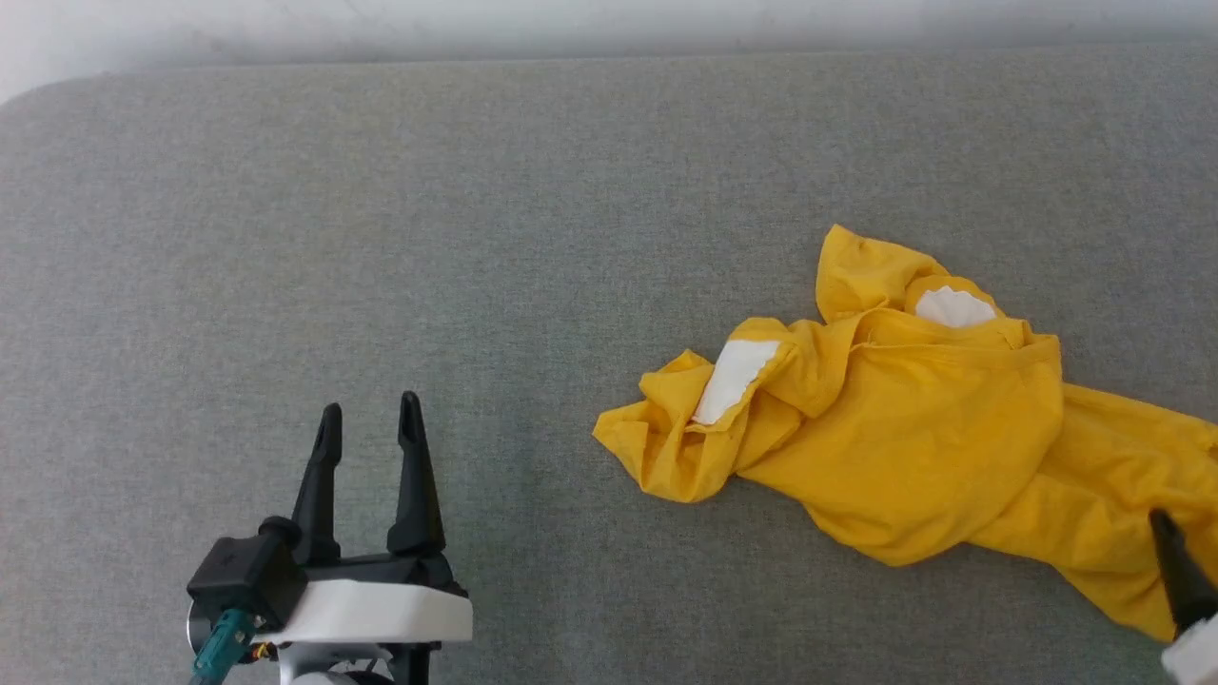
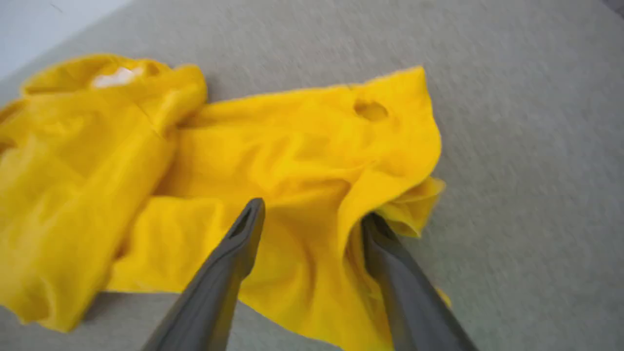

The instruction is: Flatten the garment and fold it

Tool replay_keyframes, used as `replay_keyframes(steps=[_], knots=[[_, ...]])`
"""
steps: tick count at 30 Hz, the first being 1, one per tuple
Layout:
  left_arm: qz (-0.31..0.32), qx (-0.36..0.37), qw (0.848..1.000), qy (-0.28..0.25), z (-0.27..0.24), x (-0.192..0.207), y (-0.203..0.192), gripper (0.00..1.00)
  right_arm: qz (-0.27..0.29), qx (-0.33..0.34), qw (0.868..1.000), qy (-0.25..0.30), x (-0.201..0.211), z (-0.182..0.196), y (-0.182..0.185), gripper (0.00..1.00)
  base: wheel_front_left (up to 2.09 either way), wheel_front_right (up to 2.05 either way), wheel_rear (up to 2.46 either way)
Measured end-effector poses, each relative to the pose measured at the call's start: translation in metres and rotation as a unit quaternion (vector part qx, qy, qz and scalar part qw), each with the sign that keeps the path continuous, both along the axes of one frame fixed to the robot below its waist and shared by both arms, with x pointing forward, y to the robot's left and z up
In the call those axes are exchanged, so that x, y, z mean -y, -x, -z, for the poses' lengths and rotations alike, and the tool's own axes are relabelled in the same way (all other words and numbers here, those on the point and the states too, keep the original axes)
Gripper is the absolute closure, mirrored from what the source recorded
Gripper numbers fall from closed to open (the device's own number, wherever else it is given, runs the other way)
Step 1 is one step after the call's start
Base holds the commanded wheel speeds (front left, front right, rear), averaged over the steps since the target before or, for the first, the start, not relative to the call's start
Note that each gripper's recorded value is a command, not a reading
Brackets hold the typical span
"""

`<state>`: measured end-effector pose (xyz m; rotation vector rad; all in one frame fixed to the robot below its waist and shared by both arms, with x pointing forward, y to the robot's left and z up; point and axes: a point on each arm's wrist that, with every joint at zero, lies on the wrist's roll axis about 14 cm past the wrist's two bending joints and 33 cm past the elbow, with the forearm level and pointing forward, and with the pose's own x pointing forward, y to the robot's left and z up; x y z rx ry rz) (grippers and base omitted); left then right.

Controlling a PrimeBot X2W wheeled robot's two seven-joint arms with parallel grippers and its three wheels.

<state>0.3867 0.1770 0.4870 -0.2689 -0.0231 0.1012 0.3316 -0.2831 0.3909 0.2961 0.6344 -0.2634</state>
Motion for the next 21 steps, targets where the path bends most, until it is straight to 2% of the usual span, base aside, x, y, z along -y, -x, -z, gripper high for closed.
replay_keyframes(steps=[2,5,9,15,21], knots=[[-0.003,0.002,1.000,-0.001,-0.002,-0.002,0.001,0.00,-0.020,0.046,0.999,-0.007,-0.012,-0.028,-0.020,0.00,0.00,0.00,0.00],[-0.006,0.003,1.000,-0.002,-0.002,-0.004,0.003,0.00,-0.051,0.105,0.993,0.015,-0.023,-0.073,-0.046,0.00,0.00,0.00,0.00],[-0.015,0.003,1.000,-0.004,-0.003,-0.010,0.006,0.00,-0.094,0.128,0.987,0.035,-0.045,-0.101,-0.069,0.00,0.00,0.00,0.00],[-0.034,0.002,0.999,-0.003,-0.005,-0.021,0.014,0.00,-0.170,0.129,0.977,0.023,-0.096,-0.108,-0.100,0.00,0.00,0.00,0.00],[-0.043,-0.007,0.999,-0.004,-0.001,-0.026,0.019,0.00,-0.249,0.072,0.966,0.005,-0.142,-0.074,-0.116,0.00,0.00,0.00,0.00]])
